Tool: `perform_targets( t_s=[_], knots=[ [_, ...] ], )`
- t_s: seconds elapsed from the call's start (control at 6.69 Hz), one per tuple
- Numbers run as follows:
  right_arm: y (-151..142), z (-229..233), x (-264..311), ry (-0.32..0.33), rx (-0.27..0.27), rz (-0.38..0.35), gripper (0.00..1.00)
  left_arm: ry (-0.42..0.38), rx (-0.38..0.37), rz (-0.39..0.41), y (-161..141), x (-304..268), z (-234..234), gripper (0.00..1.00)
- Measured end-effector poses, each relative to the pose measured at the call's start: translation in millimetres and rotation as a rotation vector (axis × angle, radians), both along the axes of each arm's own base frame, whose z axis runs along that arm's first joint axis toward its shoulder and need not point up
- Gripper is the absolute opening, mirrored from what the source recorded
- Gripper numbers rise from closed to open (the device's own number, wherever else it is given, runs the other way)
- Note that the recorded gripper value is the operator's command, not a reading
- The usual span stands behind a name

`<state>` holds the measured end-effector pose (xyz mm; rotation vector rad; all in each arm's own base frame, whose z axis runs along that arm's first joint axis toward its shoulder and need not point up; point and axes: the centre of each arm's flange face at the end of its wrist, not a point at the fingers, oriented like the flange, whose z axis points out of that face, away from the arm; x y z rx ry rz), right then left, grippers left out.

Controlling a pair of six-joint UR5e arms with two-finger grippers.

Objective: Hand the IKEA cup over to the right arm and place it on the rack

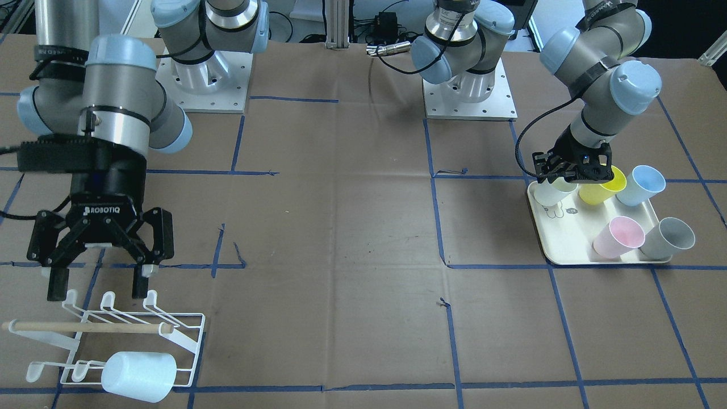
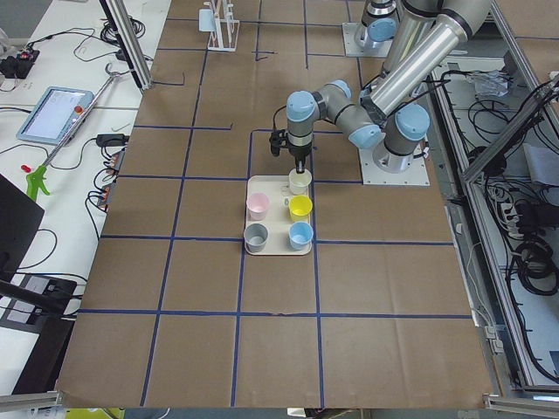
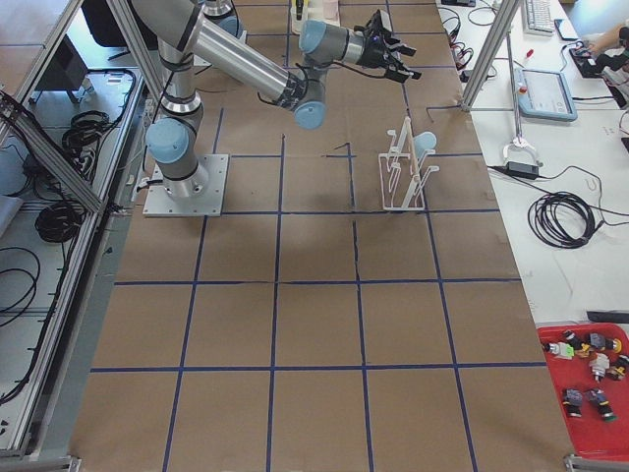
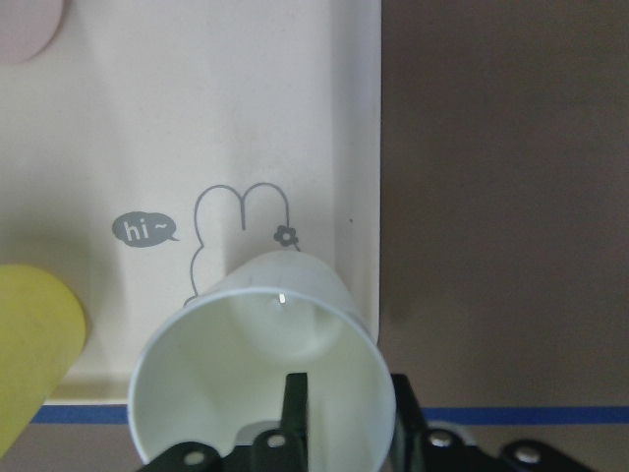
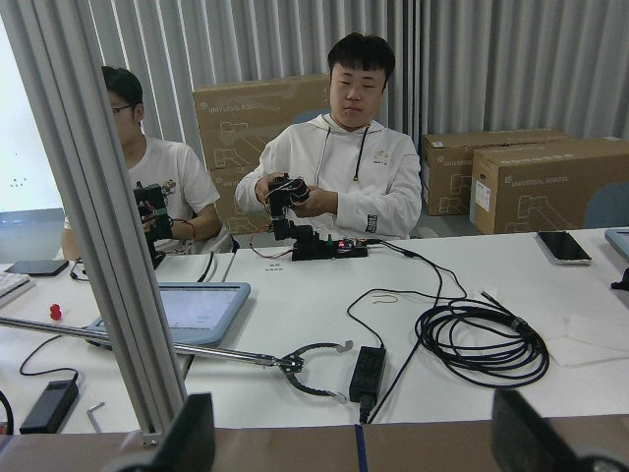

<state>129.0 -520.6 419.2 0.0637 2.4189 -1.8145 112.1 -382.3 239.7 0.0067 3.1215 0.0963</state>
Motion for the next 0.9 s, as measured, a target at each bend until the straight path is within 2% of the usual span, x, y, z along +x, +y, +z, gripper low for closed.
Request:
perform_targets(
  t_s=[0.3,0.45,0.75,0.9],
  knots=[
    [50,10,27,-0.295,0.021,-0.026,1.00,-0.006,-0.058,-0.013,-11,0,34,0.03],
    [70,7,41,-0.427,0.048,-0.031,1.00,0.011,-0.081,-0.021,-20,-2,66,0.03],
    [96,-6,63,-0.714,0.125,-0.037,1.00,0.060,-0.120,-0.060,-55,-8,149,0.03],
    [102,-9,72,-0.857,0.166,0.000,1.00,0.076,-0.132,-0.087,-77,-12,184,0.03]
  ],
)
